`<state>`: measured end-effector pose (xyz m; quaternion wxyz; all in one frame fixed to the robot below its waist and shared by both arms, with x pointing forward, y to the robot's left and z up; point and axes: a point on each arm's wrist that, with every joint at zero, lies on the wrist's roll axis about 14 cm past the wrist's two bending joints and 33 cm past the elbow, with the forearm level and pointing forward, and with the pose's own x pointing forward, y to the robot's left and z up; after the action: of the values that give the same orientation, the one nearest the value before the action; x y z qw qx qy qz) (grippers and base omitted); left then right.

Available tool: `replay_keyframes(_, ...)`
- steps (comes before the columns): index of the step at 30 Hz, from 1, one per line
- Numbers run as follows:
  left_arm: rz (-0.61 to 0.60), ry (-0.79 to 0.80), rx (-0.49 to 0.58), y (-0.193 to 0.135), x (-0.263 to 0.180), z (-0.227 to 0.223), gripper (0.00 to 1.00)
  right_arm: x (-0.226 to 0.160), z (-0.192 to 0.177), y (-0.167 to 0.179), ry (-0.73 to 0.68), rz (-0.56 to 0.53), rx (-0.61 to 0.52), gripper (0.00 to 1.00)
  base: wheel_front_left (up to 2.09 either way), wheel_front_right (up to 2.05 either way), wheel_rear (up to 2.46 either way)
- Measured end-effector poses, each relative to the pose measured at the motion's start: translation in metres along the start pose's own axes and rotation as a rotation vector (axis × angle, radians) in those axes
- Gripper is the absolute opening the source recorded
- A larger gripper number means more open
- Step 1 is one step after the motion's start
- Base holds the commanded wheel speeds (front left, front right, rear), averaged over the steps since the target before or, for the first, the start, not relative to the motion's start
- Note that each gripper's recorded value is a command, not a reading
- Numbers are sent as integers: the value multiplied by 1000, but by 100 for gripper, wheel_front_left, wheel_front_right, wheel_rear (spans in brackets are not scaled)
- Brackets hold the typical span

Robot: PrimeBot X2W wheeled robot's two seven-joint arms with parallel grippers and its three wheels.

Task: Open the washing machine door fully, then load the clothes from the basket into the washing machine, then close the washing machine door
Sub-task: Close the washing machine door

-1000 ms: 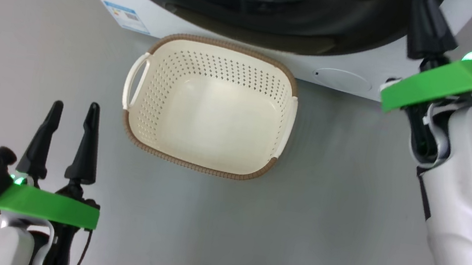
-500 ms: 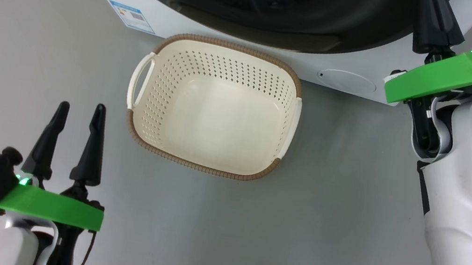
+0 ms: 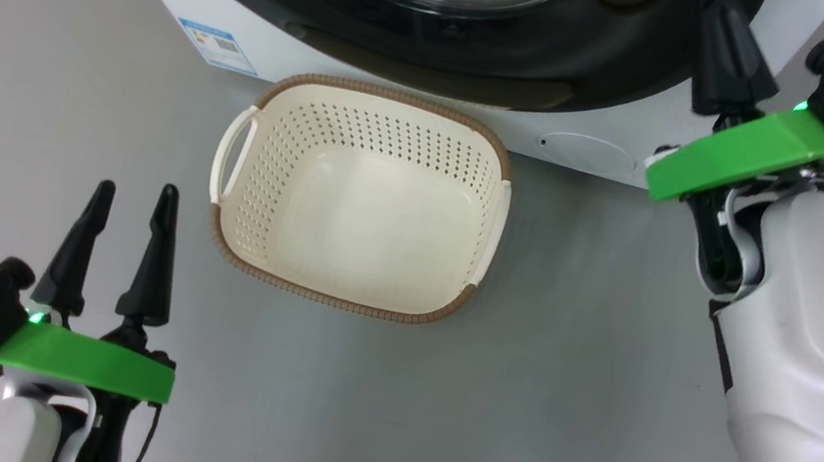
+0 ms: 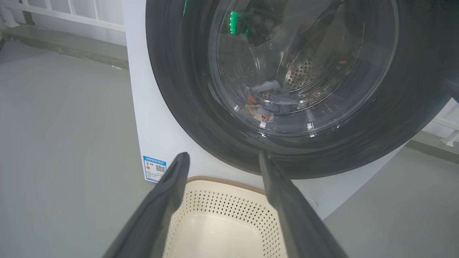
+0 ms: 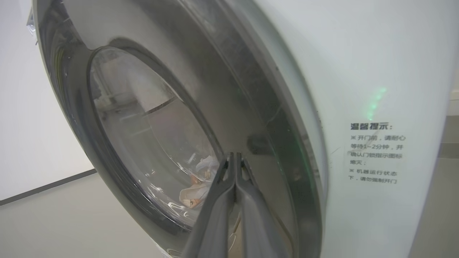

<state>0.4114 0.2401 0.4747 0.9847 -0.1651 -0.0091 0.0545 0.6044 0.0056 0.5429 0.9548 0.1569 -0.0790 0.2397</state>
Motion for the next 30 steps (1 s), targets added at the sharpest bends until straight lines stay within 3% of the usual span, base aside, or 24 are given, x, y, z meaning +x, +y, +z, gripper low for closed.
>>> replay_keyframes(6, -6, -11, 1, -1, -1, 5, 100, -14, -4, 11, 27, 26, -11, 0, 0, 0, 0)
replay_keyframes(8, -8, -14, 2, -1, -2, 6, 100, -22, -7, 13, 42, 31, -16, 15, 0, 0, 0)
replay_keyframes(9, -10, -15, 3, -1, -2, 7, 100, -26, -9, 15, 53, 37, -22, 26, 0, 0, 0)
replay_keyframes(10, -9, -15, 5, 0, -3, 7, 100, -31, -12, 17, 64, 41, -28, 45, 0, 0, 0)
replay_keyframes(12, -10, -6, 7, 0, -6, 5, 100, -40, -15, 17, 80, 39, -27, 93, 0, 0, 0)
replay_keyframes(13, -13, -4, 8, 0, -7, 5, 100, -45, -15, 16, 87, 37, -26, 100, 0, 0, 0)
replay_keyframes(30, -85, 29, 41, -13, -4, -2, 100, -135, -20, -31, 181, -127, -61, 100, 0, 0, 0)
